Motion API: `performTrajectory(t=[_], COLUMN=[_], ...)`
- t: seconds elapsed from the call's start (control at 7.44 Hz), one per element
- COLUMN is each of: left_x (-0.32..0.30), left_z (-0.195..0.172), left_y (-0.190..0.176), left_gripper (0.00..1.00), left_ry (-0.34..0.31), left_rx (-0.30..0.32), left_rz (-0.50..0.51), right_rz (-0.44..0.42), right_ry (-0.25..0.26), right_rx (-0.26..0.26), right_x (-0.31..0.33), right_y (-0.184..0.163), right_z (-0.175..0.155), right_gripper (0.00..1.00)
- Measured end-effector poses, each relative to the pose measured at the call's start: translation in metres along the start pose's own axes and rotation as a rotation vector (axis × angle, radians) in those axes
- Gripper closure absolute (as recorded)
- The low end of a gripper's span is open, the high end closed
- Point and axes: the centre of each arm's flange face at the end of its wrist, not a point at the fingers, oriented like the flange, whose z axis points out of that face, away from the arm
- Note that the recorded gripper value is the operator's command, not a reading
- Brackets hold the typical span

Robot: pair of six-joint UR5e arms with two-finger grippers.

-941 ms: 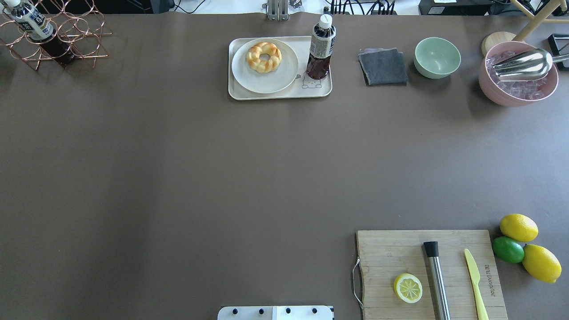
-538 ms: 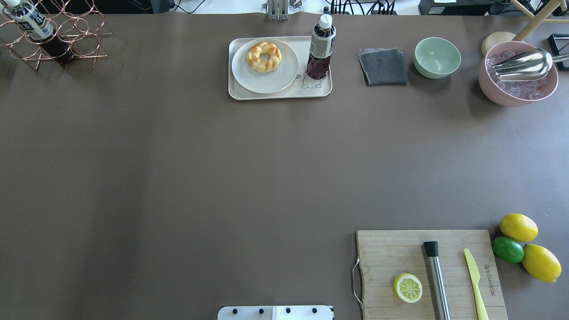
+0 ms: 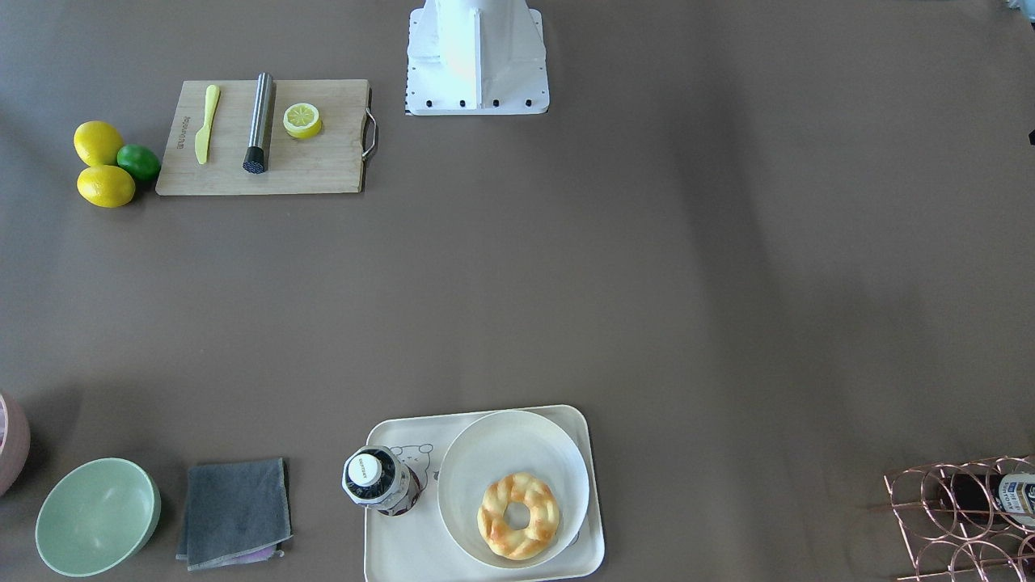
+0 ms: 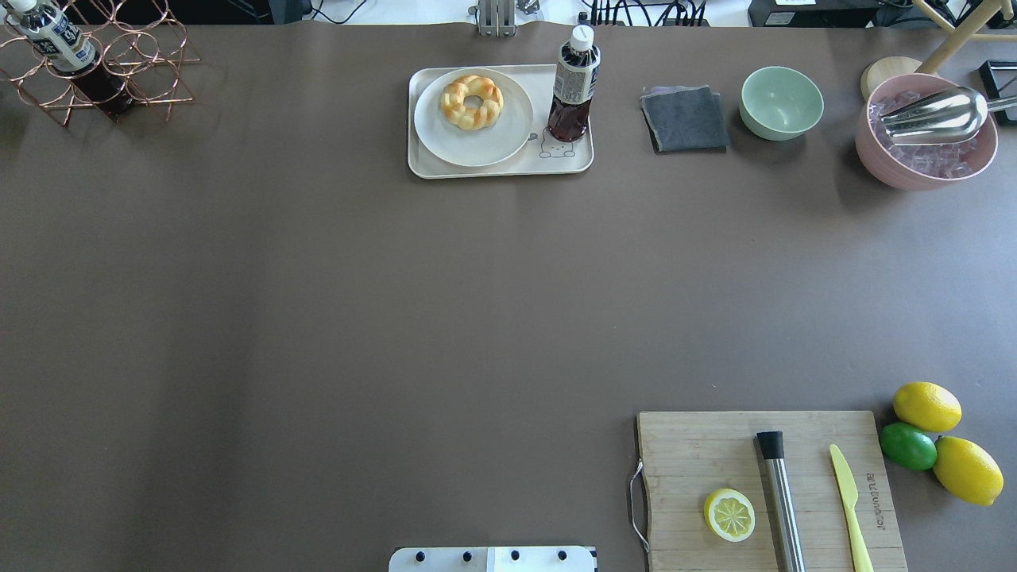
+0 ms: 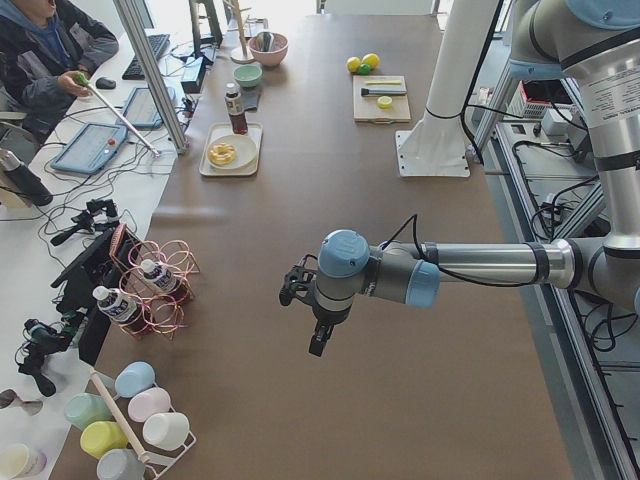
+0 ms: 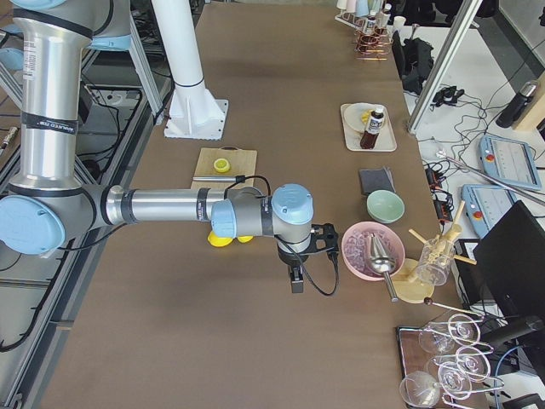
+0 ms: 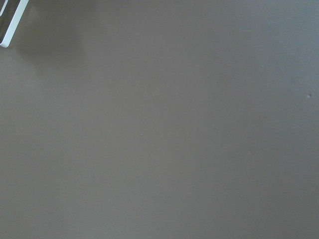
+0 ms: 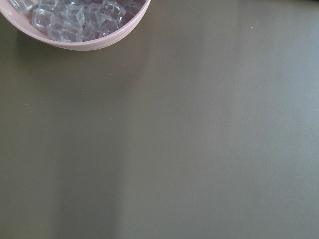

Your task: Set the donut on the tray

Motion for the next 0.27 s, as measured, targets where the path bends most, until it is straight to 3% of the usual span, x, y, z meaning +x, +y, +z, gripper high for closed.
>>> performTrajectory(t=[0.27], left_x=[-0.0024], left_z=[0.0021], left_y=[0.0016], left_gripper=[0.02], left_ry=[-0.001], left_rx=[-0.004], left_rz=[-0.006], right_rz=[-0.001], right_ry=[0.0], right_rx=[0.0], right_x=[-0.0003], right_y=[-0.0001], right_z=[-0.0001], right_gripper=[0.0])
